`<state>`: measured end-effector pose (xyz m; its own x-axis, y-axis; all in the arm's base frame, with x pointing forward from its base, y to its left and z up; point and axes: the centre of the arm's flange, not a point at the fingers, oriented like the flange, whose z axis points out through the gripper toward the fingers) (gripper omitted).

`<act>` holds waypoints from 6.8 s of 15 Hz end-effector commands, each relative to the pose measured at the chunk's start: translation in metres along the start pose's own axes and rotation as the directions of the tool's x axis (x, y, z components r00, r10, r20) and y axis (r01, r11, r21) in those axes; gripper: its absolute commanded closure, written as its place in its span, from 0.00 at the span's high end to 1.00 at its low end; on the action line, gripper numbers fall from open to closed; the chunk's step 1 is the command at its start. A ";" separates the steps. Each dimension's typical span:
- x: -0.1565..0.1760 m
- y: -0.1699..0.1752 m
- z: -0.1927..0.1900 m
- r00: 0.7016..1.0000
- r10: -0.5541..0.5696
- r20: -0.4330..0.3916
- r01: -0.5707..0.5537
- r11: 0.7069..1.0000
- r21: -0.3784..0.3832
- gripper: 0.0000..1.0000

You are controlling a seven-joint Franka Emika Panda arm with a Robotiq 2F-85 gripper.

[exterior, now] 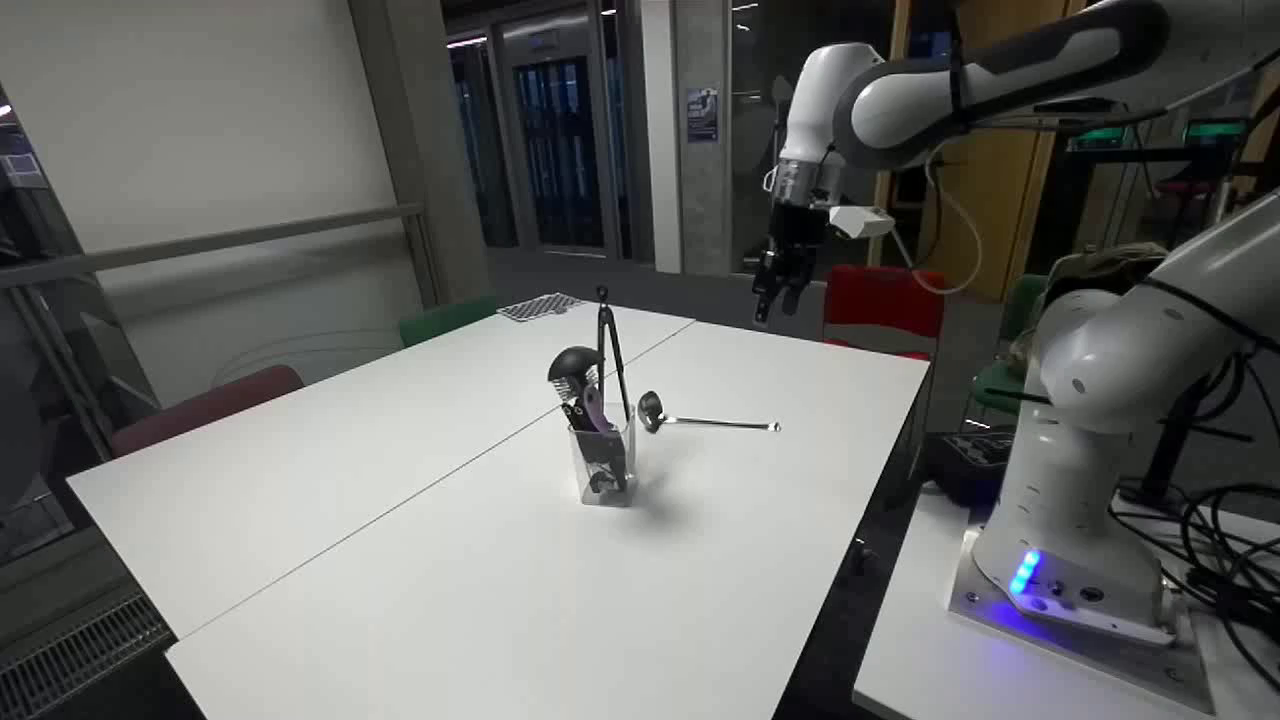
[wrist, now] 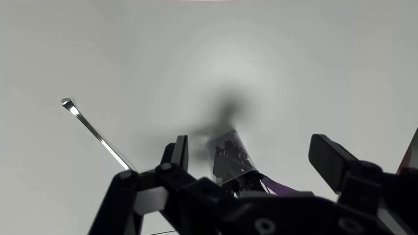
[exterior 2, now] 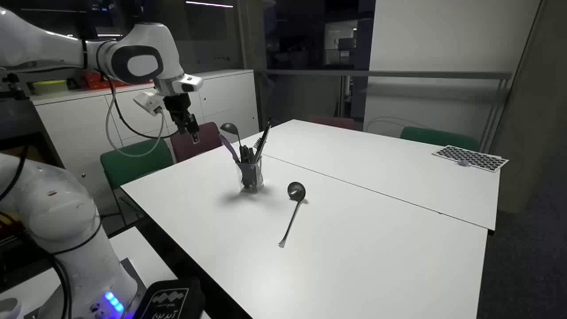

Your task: Pick up the mental object from the table and put it in the cup

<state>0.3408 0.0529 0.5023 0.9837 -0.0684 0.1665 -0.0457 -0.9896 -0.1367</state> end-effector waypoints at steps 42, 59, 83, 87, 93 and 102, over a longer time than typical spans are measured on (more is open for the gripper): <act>0.226 0.232 0.154 0.621 0.765 0.170 -0.743 0.506 0.438 1.00; 0.261 0.256 0.221 0.607 0.743 0.282 -0.776 0.477 0.413 1.00; 0.391 0.262 0.310 0.223 0.898 0.379 -0.948 0.291 -0.133 1.00; 0.405 0.239 0.316 0.221 0.902 0.370 -0.939 0.299 -0.169 1.00; 0.398 0.210 0.347 0.224 0.888 0.402 -0.914 0.335 -0.229 1.00; 0.357 0.200 0.368 0.242 0.878 0.413 -0.900 0.362 -0.243 1.00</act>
<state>0.7556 -0.1189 0.1689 0.2618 -0.8300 -0.4925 -0.9478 -0.3173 0.0309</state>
